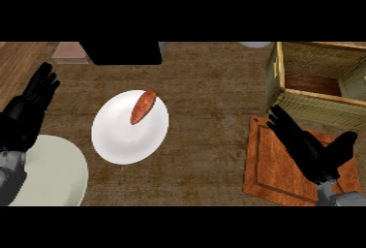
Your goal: Pick the bell pepper from the cutting board and place it in the basket
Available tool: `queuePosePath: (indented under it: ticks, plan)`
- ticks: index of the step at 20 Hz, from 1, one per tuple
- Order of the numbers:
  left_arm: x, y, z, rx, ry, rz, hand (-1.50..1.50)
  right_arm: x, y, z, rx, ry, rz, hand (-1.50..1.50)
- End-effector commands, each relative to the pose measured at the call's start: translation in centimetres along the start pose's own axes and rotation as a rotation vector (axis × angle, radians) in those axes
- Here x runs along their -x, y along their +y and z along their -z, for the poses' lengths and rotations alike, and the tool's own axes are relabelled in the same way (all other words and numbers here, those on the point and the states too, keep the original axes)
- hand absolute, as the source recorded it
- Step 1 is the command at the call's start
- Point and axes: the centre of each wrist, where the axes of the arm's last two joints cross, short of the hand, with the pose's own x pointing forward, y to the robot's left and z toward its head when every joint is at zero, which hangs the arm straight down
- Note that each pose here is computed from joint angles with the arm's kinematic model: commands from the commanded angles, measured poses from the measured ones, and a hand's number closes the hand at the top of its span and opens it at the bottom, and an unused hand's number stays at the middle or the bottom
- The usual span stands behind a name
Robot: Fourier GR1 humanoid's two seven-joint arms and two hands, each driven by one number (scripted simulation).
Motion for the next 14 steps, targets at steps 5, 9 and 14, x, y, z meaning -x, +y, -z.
queuePosePath:
  ticks: [5,9,14]
  plan:
    - [8.6,-3.5,-5.0,0.067,0.405,-0.08,0.0,-9.0,1.1,3.6,-0.461,-0.387,-0.004,1.5]
    - [11.2,-4.2,-7.3,0.106,0.555,-0.083,0.0,-8.4,4.6,2.5,-0.882,-0.462,-0.088,1.5]
    - [12.4,-3.4,-8.6,0.063,0.583,-0.099,0.0,-6.5,5.4,-0.9,-0.794,-0.519,-0.389,-1.5]
